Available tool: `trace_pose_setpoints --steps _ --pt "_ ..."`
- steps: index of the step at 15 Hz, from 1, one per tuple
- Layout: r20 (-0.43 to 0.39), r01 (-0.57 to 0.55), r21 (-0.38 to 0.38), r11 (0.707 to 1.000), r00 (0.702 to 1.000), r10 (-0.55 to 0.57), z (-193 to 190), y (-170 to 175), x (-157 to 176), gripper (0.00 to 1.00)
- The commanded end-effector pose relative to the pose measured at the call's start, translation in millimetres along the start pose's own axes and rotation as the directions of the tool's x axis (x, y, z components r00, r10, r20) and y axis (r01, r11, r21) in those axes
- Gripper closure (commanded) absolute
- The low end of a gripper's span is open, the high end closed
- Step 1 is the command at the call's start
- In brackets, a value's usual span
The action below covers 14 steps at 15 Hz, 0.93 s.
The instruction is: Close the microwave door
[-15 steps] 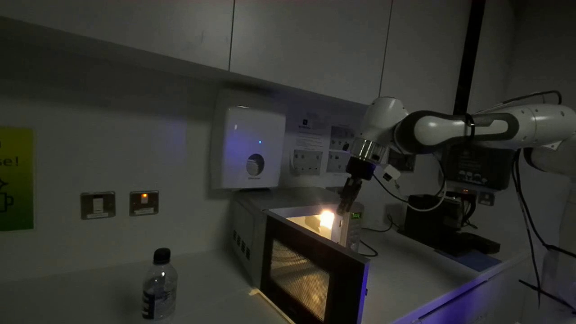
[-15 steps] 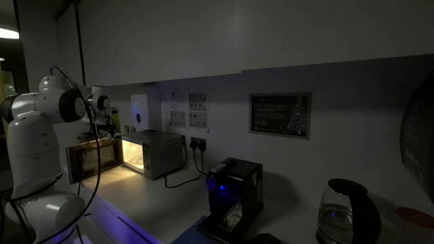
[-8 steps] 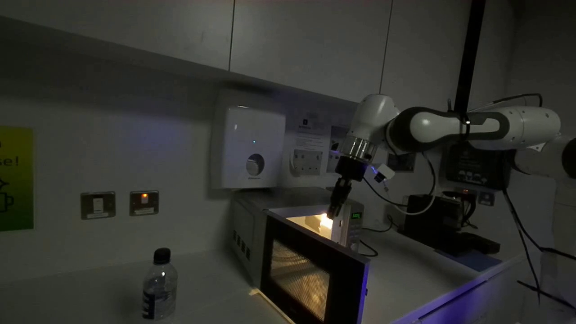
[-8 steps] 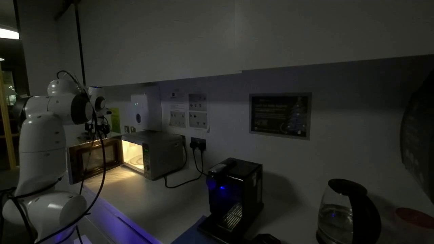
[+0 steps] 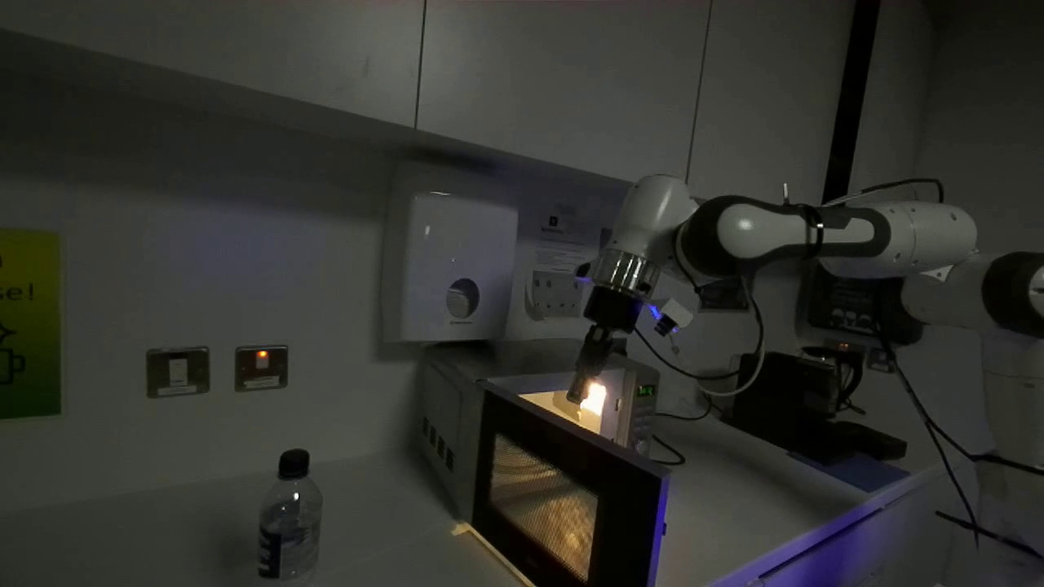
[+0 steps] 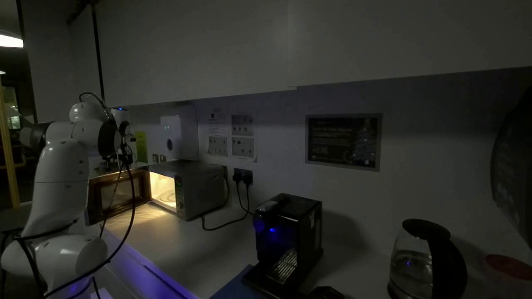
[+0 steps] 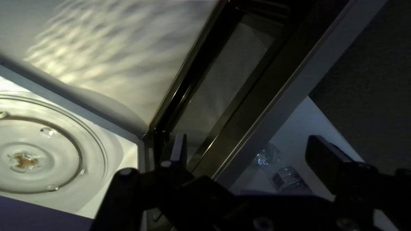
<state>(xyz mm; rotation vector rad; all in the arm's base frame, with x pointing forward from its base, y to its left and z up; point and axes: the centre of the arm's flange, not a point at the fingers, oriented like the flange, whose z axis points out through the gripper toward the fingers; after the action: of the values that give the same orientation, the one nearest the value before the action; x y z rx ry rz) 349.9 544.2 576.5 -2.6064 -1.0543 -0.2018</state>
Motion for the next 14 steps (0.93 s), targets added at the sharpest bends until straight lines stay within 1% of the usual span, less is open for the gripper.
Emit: trace_pose_setpoints --steps 1,4,8,11,14 --pt "0.004 0.048 0.024 0.999 0.999 -0.049 -4.6 -3.2 18.5 0.0" --pt "-0.004 0.084 0.034 0.996 0.996 -0.084 -2.0 -0.6 22.2 0.0" --pt "-0.013 0.166 0.028 0.986 0.986 -0.165 0.6 -2.3 25.4 0.0" --pt "-0.021 0.248 0.014 0.969 0.969 -0.248 1.3 -3.7 25.5 0.0" --pt "-0.026 0.345 -0.009 0.939 0.938 -0.345 1.7 -5.0 24.8 0.0"
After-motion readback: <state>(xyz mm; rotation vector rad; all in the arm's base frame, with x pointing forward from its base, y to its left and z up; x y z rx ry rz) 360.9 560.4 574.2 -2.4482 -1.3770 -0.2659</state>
